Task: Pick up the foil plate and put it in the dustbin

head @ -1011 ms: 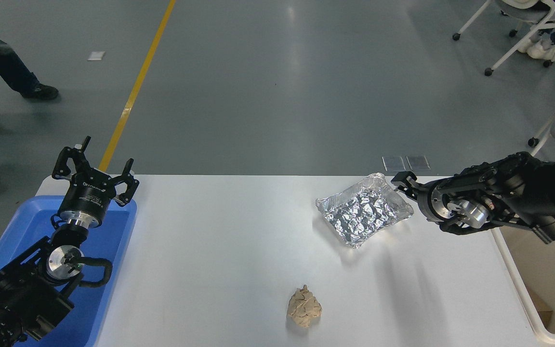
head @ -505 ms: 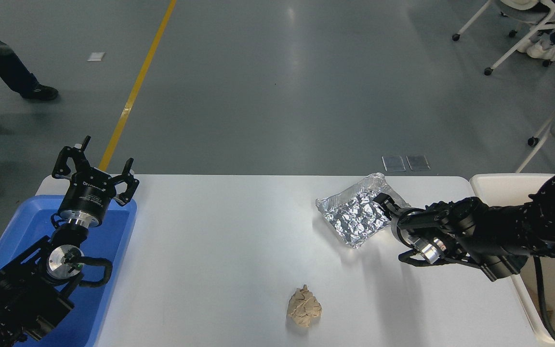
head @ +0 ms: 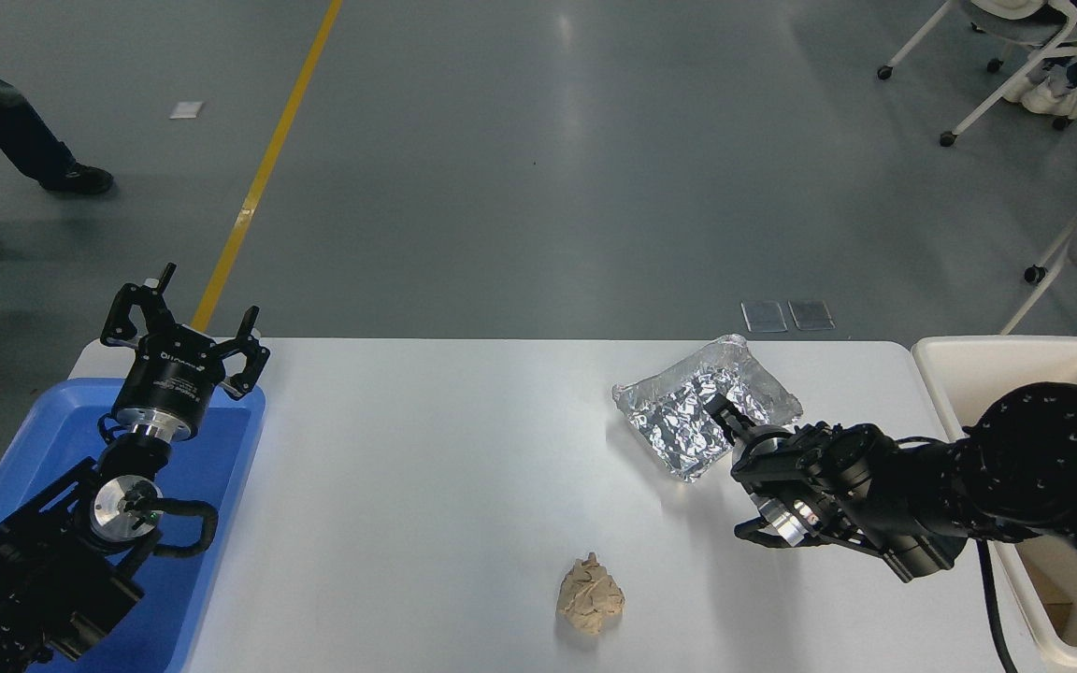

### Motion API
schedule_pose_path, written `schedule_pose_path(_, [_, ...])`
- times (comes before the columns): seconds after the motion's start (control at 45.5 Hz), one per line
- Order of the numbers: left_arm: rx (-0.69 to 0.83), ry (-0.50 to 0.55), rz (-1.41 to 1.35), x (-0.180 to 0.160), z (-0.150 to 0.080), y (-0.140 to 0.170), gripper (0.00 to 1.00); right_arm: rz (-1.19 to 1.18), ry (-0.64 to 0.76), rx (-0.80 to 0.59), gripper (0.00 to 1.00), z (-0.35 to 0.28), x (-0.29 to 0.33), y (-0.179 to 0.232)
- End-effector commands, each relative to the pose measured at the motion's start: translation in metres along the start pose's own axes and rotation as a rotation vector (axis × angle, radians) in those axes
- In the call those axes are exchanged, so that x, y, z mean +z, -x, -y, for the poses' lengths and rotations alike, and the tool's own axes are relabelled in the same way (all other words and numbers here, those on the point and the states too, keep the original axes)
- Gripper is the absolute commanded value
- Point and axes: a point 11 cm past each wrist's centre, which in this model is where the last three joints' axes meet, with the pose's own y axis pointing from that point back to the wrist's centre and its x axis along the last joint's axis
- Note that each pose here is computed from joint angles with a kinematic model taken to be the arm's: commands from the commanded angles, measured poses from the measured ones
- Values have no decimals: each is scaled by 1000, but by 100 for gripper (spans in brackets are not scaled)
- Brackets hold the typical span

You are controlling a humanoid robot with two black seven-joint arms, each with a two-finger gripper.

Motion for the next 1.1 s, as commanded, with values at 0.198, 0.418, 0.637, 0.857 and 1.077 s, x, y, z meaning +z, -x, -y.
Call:
schedule_pose_path(0.198, [-1,-1,0,0,0,0,99,-24,11,13,53,4,17,11])
schedule_pose_path(0.418, [-1,1,-1,0,0,0,99,-30,21,4,51,4,24,17])
schedule_pose_path(0.637, [1,-1,1,0,0,0,99,-38,22,-1,13,3,26,18])
schedule_pose_path(0.857, [0,2,-1,1,0,0,99,-94,-17,-4,0,2,20,20])
schedule_pose_path(1.077, [-3,1,-1,0,1,1,99,-100,-38,1,0,1,8,13])
